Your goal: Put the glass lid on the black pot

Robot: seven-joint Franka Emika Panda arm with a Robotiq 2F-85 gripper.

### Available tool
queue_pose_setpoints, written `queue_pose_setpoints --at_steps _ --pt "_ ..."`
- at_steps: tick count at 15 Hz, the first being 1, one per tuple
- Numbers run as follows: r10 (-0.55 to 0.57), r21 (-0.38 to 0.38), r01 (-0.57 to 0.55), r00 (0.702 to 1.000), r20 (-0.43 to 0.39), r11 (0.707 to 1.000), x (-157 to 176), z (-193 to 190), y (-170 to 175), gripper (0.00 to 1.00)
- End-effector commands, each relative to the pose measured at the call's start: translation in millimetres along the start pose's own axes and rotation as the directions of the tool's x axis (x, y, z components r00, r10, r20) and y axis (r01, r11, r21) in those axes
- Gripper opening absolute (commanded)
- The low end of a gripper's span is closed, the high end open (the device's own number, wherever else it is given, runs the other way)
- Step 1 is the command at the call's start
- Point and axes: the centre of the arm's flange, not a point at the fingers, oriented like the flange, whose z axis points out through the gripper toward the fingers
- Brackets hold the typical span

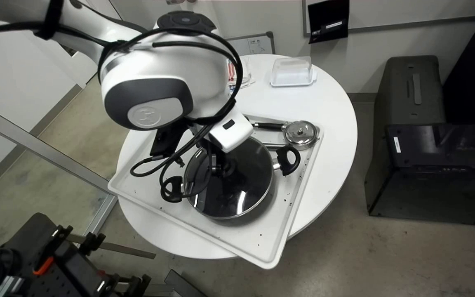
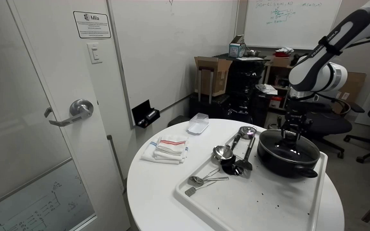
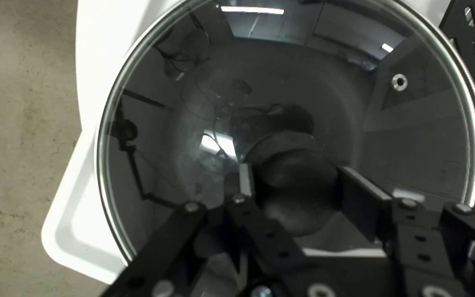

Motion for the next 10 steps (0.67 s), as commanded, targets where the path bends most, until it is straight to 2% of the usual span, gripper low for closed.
queue_pose_setpoints --at_steps 1,3,5,6,9,10 --pt "-0.014 0.031 0.015 0.999 -0.029 0.999 -13 -6 6 0.27" --pt "-0.020 0.025 0.021 0.999 -0.043 0.999 -15 -3 8 0.28" --pt "-0.022 0.024 0.023 0.999 -0.049 0.999 -16 -3 9 0.76" --pt "-0.024 0.024 0.025 0.998 -0.053 0.999 -17 -3 9 0.78" --pt "-0.037 0.018 0.038 0.998 -0.060 0.999 -22 -4 13 0.98" --pt "-0.043 0.017 0.044 0.997 -0.063 0.999 -25 -5 16 0.99"
